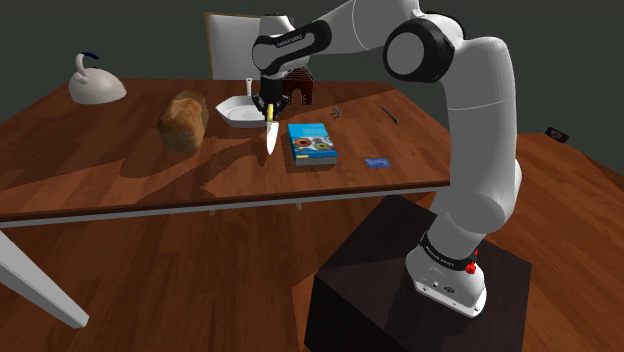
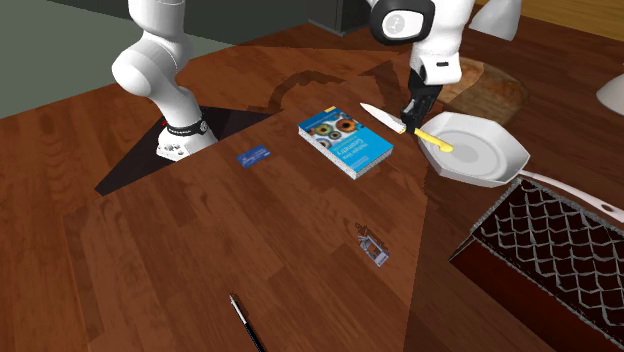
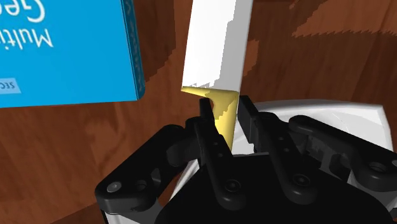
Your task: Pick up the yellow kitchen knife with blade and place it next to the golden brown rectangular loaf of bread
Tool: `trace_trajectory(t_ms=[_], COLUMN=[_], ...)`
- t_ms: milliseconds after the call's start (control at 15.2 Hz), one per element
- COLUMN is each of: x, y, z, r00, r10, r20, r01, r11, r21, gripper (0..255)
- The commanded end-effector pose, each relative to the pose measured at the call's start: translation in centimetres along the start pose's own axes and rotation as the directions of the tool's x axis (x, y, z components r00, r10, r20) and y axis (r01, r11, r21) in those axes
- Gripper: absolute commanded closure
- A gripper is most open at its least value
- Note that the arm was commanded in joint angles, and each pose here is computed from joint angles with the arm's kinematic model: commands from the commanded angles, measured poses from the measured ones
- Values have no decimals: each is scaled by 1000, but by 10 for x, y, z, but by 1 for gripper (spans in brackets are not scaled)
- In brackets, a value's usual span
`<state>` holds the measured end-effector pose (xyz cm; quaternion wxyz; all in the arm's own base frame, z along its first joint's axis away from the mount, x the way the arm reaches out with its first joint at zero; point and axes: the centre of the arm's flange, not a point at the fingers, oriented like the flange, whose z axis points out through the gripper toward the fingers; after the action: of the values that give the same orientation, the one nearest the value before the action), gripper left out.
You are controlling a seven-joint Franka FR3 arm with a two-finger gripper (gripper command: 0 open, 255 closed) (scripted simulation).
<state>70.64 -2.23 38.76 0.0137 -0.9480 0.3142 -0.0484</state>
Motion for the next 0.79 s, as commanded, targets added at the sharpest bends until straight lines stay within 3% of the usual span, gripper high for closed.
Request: trace_trajectory(t_ms=[0, 462, 528, 726], x=[-3, -3, -6, -11], y=[2, 2, -1, -9], z=[35, 35, 37, 30], r00=[1000, 1000, 1000, 1000], r10=[2, 2, 2, 3], r20=[12, 12, 11, 11], r01=[-2, -2, -2, -3], r11=[1000, 1000, 1000, 1000], r21=[-12, -12, -12, -12], gripper=[255, 255, 0, 0])
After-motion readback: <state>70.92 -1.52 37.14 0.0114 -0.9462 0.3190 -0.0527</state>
